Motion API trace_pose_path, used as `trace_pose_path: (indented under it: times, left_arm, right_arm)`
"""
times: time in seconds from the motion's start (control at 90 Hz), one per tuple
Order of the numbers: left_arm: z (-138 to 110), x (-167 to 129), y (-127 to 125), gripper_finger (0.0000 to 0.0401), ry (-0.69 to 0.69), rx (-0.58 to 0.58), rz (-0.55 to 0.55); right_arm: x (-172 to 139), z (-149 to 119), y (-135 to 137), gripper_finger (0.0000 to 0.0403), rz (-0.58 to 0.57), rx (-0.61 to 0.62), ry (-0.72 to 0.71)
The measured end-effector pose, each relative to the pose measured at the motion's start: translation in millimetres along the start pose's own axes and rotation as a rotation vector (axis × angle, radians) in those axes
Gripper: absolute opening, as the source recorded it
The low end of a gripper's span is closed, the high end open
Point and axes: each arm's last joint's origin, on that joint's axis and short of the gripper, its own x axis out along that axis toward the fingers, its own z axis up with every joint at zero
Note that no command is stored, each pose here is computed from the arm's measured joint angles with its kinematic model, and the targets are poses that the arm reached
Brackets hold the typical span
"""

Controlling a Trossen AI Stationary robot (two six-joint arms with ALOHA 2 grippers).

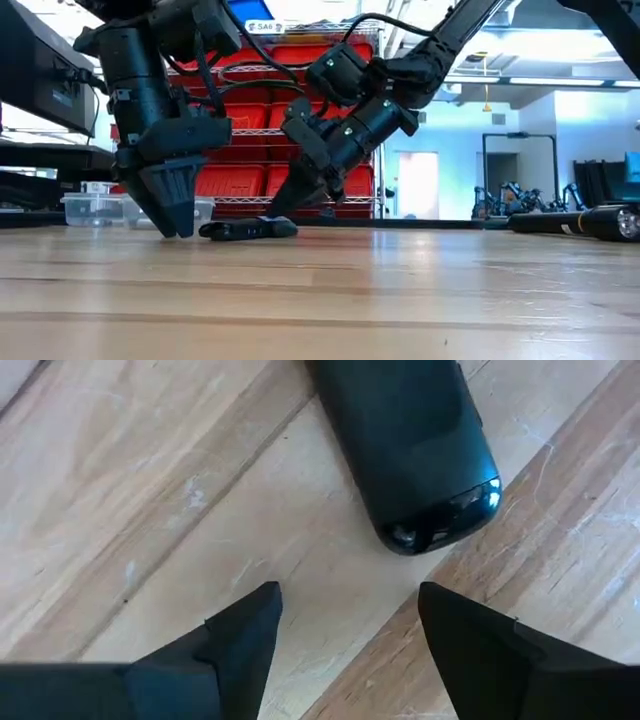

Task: Insert battery
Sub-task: Close the remote's battery compartment

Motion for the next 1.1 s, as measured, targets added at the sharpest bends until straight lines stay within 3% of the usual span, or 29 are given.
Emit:
trace_pose_path:
  times: [0.433,0.633,0.767,0.911,1.1]
  left_arm:
    - [0.1,0.0,-0.1,0.0221,-0.001,-0.001,-0.001]
    - [0.1,0.0,-0.1,0.0221,-0.001,-0.002,-0.001]
    - [0.0,0.0,0.0,0.0221,0.000,-0.003,0.000]
    - [-0.1,0.0,0.1,0.0221,0.000,-0.003,0.001]
    - [-0.1,0.0,0.1,0.0221,0.001,-0.003,0.001]
  right_arm:
    - [-1.5,9.0,-3.9,0.0000,-0.004,-0.110,-0.081]
    - [-32.5,26.8,-4.6,0.0000,-0.022,-0.097,-0.049]
    - [-33.6,8.2,-12.2,0.0000,-0.045,-0.079,0.065]
    - [-32.4,-14.6,-18.0,0.0000,-0.053,-0.056,0.095]
    - [-22.0,-32.3,-18.0,0.0000,-0.031,-0.072,0.003]
